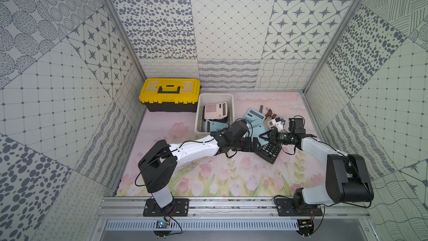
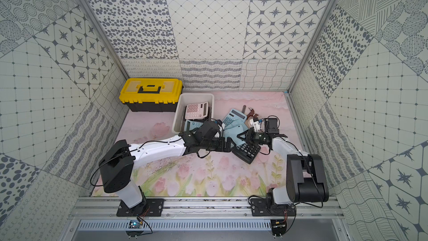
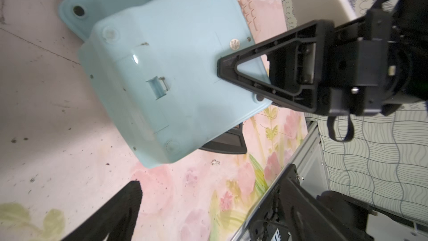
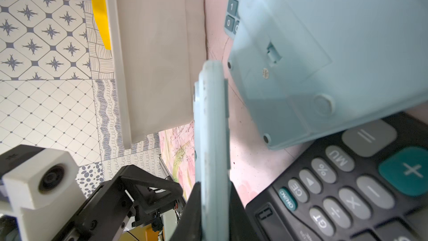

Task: Put the calculator in the storage box
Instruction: Pick up the calculator at the center of the board.

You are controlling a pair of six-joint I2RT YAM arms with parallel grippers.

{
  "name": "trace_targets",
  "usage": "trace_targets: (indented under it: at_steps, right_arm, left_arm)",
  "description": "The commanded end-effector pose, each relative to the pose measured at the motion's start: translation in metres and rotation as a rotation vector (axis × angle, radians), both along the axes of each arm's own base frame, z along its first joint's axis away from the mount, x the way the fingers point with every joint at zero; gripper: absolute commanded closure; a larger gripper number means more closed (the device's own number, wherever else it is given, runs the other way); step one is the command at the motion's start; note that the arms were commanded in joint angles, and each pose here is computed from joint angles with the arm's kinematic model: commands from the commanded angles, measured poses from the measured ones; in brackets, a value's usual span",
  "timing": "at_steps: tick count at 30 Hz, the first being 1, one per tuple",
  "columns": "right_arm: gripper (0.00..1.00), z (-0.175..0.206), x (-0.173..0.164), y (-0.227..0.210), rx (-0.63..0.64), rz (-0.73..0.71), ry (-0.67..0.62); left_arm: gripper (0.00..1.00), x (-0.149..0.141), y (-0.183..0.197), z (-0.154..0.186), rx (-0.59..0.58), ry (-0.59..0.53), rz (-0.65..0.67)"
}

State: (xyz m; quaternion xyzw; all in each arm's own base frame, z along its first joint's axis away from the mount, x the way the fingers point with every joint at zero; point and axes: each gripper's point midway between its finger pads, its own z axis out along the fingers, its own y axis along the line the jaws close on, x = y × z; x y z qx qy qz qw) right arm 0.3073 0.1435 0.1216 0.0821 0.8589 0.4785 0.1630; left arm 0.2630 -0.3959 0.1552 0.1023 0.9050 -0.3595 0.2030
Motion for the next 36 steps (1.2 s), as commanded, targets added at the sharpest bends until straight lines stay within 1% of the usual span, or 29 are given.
trace_targets:
  at_steps: [1, 5, 7, 16, 21, 26, 28, 30, 34, 36]
  right_arm:
    - [0.89, 0.030, -0.004, 0.003, -0.033, 0.014, -0.089]
    - [0.89, 0.050, -0.015, 0.010, -0.107, 0.032, -0.169]
    - [0.89, 0.057, -0.019, 0.015, -0.147, 0.043, -0.209]
    - [0.89, 0.096, -0.046, 0.045, -0.313, 0.131, -0.430]
    - [0.88, 0.114, -0.064, 0.054, -0.356, 0.180, -0.520]
    - [0.87, 0.126, -0.081, 0.057, -0.423, 0.195, -0.616]
    - [0.87, 0.129, -0.085, 0.058, -0.458, 0.197, -0.653]
    - [0.87, 0.132, -0.087, 0.059, -0.504, 0.192, -0.692]
    - [0.87, 0.136, -0.091, 0.063, -0.618, 0.185, -0.779]
    - [0.87, 0.138, -0.093, 0.066, -0.672, 0.184, -0.817]
  left_arm:
    - [0.01, -0.016, 0.032, 0.022, 0.062, 0.008, 0.039]
    - [0.00, -0.020, 0.055, 0.050, 0.048, -0.009, 0.084]
    - [0.00, -0.020, 0.064, 0.064, 0.021, -0.012, 0.112]
    - [0.00, -0.024, 0.104, 0.109, -0.059, 0.046, 0.229]
    - [0.00, -0.024, 0.114, 0.123, -0.100, 0.099, 0.269]
    - [0.00, -0.023, 0.114, 0.133, -0.168, 0.179, 0.300]
    - [0.00, -0.022, 0.111, 0.134, -0.178, 0.218, 0.314]
    - [0.00, -0.022, 0.106, 0.134, -0.184, 0.267, 0.319]
    - [0.00, -0.021, 0.097, 0.130, -0.186, 0.389, 0.371]
    - [0.00, -0.020, 0.095, 0.128, -0.182, 0.428, 0.393]
